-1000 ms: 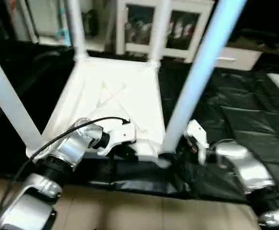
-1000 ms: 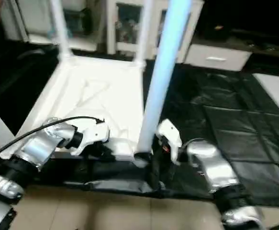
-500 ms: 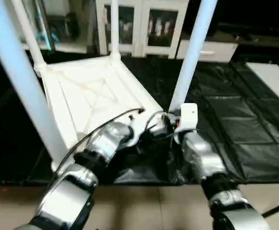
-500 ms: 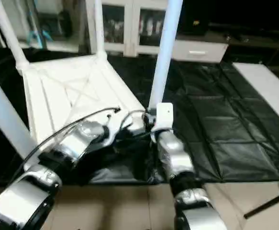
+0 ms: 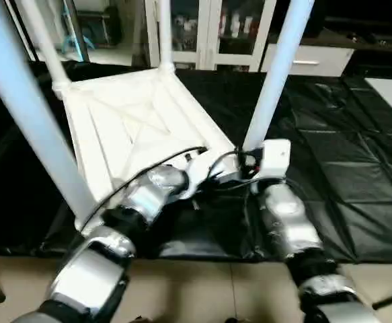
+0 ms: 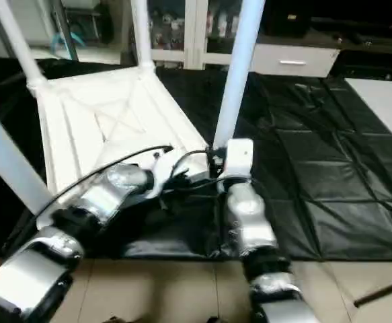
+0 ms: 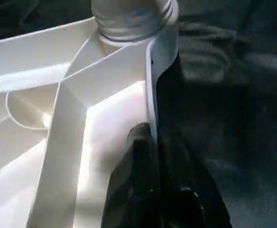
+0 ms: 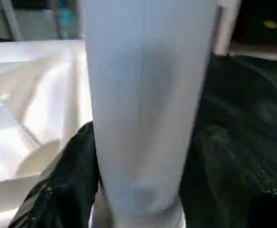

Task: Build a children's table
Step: Rotate leg to tighten

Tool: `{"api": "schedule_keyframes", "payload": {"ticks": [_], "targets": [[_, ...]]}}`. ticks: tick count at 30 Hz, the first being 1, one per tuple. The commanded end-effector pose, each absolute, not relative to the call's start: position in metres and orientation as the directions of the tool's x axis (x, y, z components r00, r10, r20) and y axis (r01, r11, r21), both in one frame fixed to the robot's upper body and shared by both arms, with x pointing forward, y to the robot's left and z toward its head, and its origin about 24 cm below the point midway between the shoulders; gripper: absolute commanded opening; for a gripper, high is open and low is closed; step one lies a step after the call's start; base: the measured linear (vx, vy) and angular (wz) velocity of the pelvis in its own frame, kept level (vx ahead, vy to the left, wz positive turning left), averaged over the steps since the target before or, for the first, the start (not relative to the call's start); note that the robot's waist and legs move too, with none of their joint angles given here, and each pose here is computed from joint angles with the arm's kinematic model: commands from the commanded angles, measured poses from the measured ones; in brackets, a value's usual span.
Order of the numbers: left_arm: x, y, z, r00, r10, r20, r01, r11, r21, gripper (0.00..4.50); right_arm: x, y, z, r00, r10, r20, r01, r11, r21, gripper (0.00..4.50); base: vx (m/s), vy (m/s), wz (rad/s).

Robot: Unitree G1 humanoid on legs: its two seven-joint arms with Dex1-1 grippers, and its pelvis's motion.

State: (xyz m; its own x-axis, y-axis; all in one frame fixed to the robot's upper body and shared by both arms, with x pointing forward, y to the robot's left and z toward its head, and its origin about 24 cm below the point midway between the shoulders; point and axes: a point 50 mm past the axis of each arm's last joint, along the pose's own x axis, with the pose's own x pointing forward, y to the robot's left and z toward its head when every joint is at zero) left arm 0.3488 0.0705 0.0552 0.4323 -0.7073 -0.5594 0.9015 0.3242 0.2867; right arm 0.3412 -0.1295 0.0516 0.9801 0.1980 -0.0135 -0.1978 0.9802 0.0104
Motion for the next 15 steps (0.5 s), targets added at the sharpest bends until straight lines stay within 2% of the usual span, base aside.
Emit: {"api": "schedule_keyframes", "payload": {"ticks": [1, 2, 3, 4, 5, 7, 8, 9, 10, 11, 13, 15], "targets": [[0.336, 0.084, 0.032, 0.349, -0.693, -0.63, 0.936, 0.283, 0.207, 0.0, 0.344, -0.146, 0.063, 0.982, 0.187, 0.021, -0.187, 0.982, -0.002, 3.57, 0.059, -0.034, 0.11], [0.336, 0.084, 0.032, 0.349, -0.693, -0.63, 0.936, 0.283, 0.207, 0.0, 0.344, -0.146, 0.063, 0.982, 0.187, 0.021, -0.187, 0.982, -0.002, 3.65, 0.055, -0.022, 0.05], [0.33, 0.093, 0.031, 0.275, -0.69, -0.67, 0.961, 0.191, 0.198, 0.0, 0.341, -0.156, 0.064, 0.964, 0.265, -0.015, -0.265, 0.964, -0.022, 3.95, 0.055, -0.022, 0.05], [0.324, 0.099, 0.029, 0.205, -0.694, -0.69, 0.978, 0.121, 0.169, 0.0, 0.338, -0.16, 0.065, 0.931, 0.362, -0.048, -0.364, 0.93, -0.052, 3.99, 0.055, -0.016, 0.03], [0.324, 0.099, 0.029, 0.205, -0.694, -0.69, 0.978, 0.121, 0.169, 0.0, 0.338, -0.16, 0.065, 0.931, 0.362, -0.048, -0.364, 0.93, -0.052, 4.01, 0.054, -0.009, -0.01], [0.319, 0.104, 0.028, 0.146, -0.694, -0.705, 0.988, 0.072, 0.133, 0.0, 0.333, -0.162, 0.065, 0.889, 0.451, -0.077, -0.456, 0.886, -0.083, 4.1, 0.076, -0.007, 0.0], [0.319, 0.104, 0.028, 0.146, -0.694, -0.705, 0.988, 0.072, 0.133, 0.0, 0.333, -0.162, 0.065, 0.889, 0.451, -0.077, -0.456, 0.886, -0.083, 4.26, 0.055, 0.002, 0.01], [0.311, 0.108, 0.028, 0.048, -0.697, -0.715, 0.997, -0.006, 0.074, 0.0, 0.326, -0.162, 0.064, 0.816, 0.566, -0.119, -0.577, 0.81, -0.1, 4.46, 0.0, 0.0, 0.0], [0.305, 0.111, 0.027, -0.016, -0.695, -0.719, 0.998, -0.059, 0.035, 0.0, 0.321, -0.162, 0.063, 0.759, 0.635, -0.147, -0.65, 0.753, -0.103, 4.47, 0.0, 0.0, 0.0], [0.305, 0.111, 0.027, -0.016, -0.695, -0.719, 0.998, -0.059, 0.035, 0.0, 0.321, -0.162, 0.063, 0.759, 0.635, -0.147, -0.65, 0.753, -0.103, 4.48, 0.0, 0.0, 0.0], [0.296, 0.112, 0.028, -0.133, -0.675, -0.725, 0.988, -0.15, -0.041, 0.0, 0.308, -0.16, 0.06, 0.614, 0.759, -0.215, -0.786, 0.613, -0.081, 4.48, 0.0, 0.0, 0.0], [0.293, 0.111, 0.029, -0.17, -0.667, -0.725, 0.982, -0.178, -0.067, 0.0, 0.304, -0.16, 0.058, 0.561, 0.793, -0.236, -0.823, 0.564, -0.061, 4.48, 0.0, 0.0, 0.0]]}}
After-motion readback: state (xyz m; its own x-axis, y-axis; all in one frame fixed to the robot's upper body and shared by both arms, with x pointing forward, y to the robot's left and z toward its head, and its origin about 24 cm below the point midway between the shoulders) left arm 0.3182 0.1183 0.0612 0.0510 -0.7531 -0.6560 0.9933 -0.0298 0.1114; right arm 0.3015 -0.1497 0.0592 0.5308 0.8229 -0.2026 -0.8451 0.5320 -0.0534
